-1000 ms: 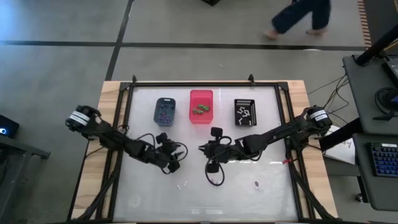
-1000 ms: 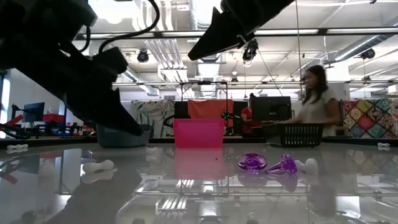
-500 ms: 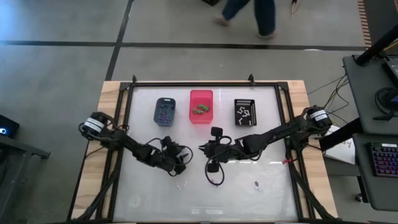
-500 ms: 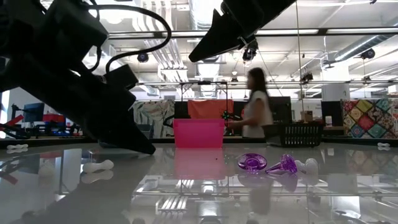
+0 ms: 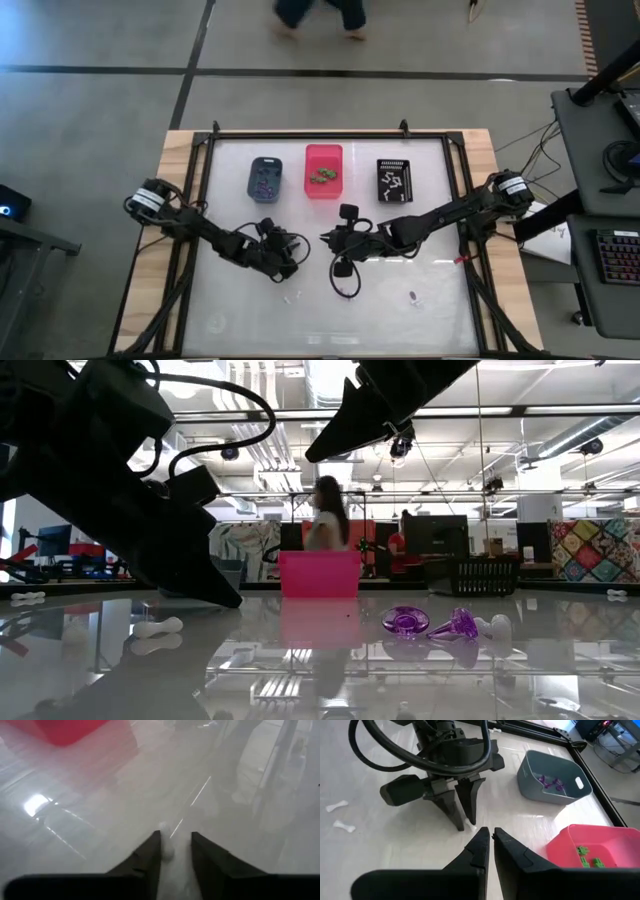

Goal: Sort Halloween decoration
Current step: Put the white bone toy into the black bin

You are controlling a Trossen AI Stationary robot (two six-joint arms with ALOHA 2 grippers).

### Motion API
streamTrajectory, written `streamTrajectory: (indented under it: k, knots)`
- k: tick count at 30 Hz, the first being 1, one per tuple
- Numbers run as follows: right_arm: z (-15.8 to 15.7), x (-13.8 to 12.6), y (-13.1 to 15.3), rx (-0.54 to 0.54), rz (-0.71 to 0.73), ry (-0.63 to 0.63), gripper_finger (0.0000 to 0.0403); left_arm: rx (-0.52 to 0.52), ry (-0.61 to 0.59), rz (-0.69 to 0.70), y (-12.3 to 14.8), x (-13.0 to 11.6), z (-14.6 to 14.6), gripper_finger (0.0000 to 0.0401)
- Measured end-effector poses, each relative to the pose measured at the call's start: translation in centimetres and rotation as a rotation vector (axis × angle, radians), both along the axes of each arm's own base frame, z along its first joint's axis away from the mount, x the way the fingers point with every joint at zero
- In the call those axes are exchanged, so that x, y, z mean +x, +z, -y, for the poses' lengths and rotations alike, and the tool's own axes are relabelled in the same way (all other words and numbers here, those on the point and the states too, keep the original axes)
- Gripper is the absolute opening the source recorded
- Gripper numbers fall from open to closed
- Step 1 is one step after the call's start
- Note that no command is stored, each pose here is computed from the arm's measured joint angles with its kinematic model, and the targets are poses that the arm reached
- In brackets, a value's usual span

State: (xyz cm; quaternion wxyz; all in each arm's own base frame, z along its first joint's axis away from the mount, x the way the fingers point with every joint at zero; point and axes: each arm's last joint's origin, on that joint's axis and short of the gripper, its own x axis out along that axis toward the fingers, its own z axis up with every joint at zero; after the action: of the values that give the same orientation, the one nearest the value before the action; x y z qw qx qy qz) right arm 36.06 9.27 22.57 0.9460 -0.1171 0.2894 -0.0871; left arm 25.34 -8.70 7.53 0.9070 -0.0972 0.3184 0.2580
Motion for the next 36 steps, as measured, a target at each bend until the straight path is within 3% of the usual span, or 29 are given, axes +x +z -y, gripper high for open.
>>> streamTrajectory:
  k: [4,9,15,21,30,36]
  knots:
    - [0.0,0.1,0.1,-0.004,0.009,0.005,0.0018,0.006,0.004,-0.006,-0.1,-0.1,-0.1,0.0012]
    - [0.0,0.1,0.1,-0.003,0.011,0.004,0.0018,-0.009,-0.010,-0.002,0.3,-0.2,0.0,0.0007]
    - [-0.1,0.4,0.6,-0.009,0.063,0.019,0.0018,-0.005,-0.116,0.004,2.5,-0.7,0.3,0.0002]
    - [-0.2,0.7,1.1,-0.019,0.118,0.045,0.0018,0.000,-0.208,0.138,6.6,-1.6,0.1,0.0001]
    - [-0.6,1.0,1.5,-0.019,0.179,0.159,0.0018,0.019,-0.335,0.497,13.0,-4.7,0.3,0.0000]
    - [-0.7,0.8,1.4,-0.060,0.347,0.255,0.0017,0.058,-0.413,0.705,13.7,-6.7,0.7,0.0000]
